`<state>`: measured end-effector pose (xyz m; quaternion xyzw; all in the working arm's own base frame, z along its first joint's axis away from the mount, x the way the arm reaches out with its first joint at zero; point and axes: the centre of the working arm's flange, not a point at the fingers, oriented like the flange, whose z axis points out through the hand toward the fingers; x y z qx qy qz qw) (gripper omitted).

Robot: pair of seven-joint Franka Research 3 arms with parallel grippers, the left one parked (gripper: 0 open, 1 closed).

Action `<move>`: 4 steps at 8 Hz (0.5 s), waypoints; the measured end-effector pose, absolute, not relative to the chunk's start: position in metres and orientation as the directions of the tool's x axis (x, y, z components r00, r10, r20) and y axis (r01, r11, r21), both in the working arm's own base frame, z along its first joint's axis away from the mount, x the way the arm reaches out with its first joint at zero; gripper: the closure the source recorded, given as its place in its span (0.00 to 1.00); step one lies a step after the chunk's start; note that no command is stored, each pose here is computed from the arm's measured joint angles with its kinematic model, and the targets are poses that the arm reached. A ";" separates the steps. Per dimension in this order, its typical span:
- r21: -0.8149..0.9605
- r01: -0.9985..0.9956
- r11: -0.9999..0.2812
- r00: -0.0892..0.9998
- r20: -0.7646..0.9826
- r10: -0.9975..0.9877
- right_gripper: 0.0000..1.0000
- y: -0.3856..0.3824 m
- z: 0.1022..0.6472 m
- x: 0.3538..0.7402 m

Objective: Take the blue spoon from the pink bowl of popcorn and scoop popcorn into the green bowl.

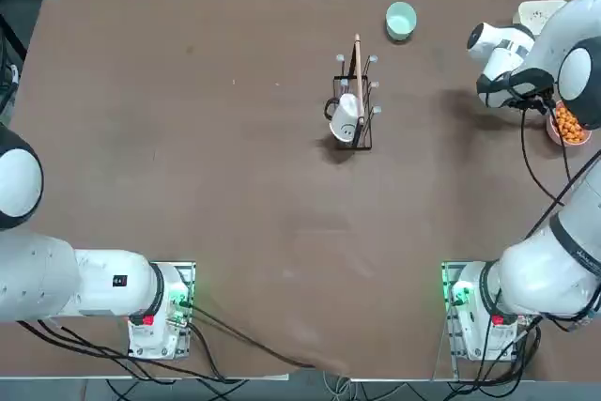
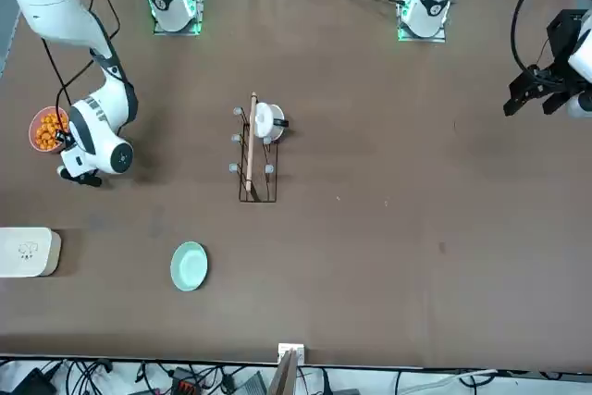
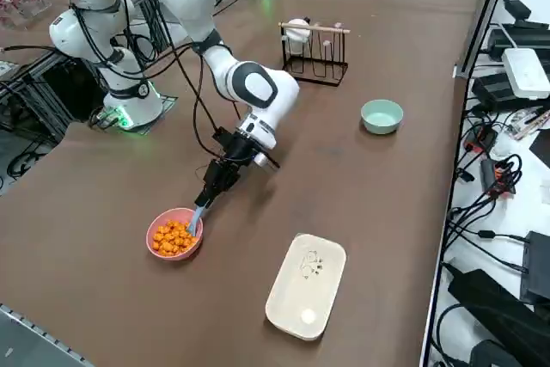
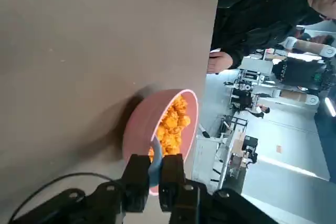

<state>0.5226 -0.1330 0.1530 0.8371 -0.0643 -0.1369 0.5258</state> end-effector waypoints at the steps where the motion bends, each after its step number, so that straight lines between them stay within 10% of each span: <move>1: 0.901 0.037 -0.432 0.954 -0.162 -0.254 0.88 -0.134 0.154 0.523; 4: 0.907 0.038 -0.420 0.951 -0.162 -0.263 0.88 -0.135 0.156 0.522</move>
